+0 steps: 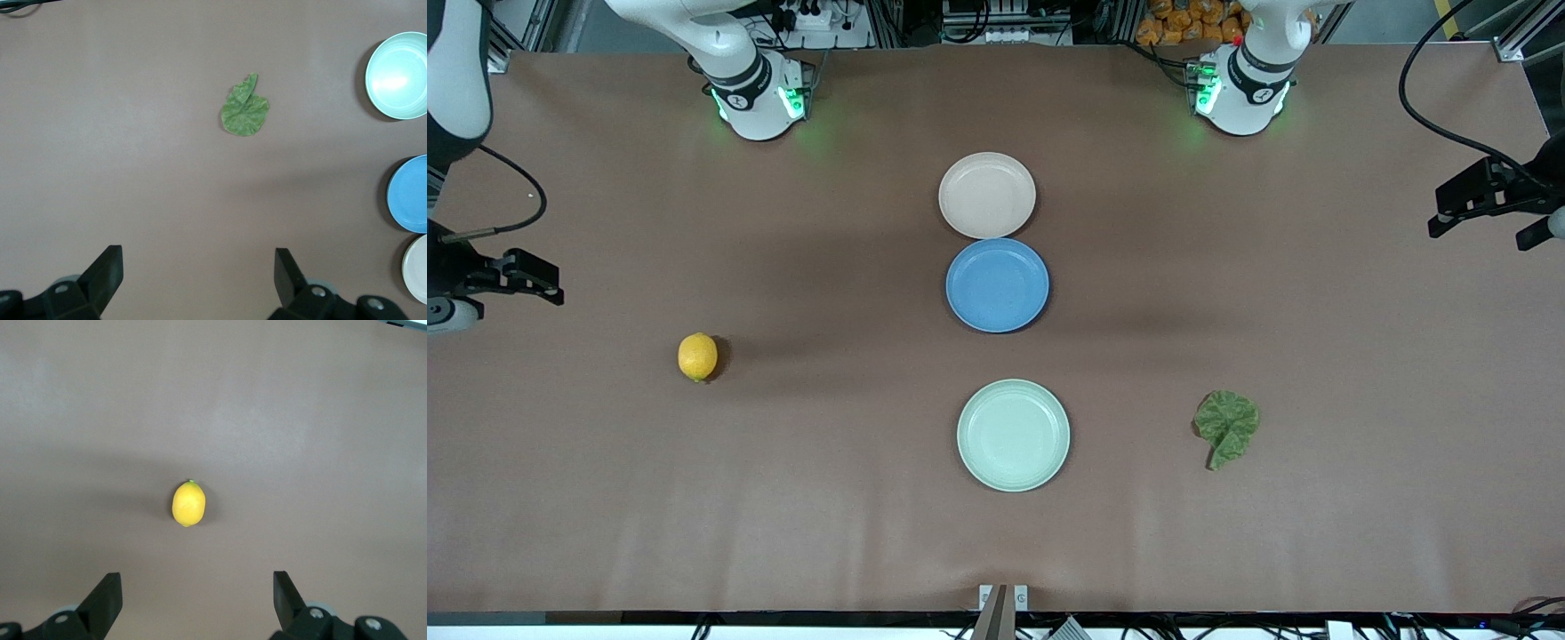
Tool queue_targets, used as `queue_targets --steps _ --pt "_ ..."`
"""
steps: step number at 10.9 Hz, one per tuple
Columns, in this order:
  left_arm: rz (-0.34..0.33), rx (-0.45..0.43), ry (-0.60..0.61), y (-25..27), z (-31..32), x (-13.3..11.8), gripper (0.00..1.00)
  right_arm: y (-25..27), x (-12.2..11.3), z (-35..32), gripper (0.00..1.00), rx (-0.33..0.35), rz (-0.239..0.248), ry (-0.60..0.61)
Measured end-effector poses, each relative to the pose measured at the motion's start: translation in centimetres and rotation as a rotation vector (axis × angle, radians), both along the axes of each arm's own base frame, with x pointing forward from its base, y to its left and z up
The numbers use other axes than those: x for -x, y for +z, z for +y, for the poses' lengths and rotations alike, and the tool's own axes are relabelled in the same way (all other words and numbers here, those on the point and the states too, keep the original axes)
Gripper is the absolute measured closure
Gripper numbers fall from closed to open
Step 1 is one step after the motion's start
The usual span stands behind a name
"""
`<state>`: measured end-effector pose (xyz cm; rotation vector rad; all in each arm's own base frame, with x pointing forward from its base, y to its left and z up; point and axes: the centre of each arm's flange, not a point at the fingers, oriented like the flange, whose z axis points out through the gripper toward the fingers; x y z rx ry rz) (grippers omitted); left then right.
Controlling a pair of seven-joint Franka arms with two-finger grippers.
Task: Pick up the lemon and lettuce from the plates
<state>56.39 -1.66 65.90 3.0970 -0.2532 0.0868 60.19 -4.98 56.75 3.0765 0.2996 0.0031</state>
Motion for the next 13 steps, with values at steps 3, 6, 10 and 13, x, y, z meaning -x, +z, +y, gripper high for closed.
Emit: queue_targets --steps 3,6,10,13 --pt "0.003 -0.002 -0.007 -0.1 -0.4 0.0 0.00 2.0 0.0 3.3 0.00 -0.002 -0.013 -0.074" --pt "0.004 -0.003 -0.003 -0.2 -0.2 0.0 0.00 2.8 -0.1 4.5 0.00 -0.011 -0.029 -0.069" --pt "0.008 -0.003 0.000 -0.2 -0.1 0.1 0.00 5.1 1.2 4.7 0.00 -0.052 -0.059 -0.149" --pt "0.008 -0.004 0.000 -0.2 -0.1 0.1 0.00 4.1 3.5 4.6 0.00 -0.051 -0.089 -0.162"
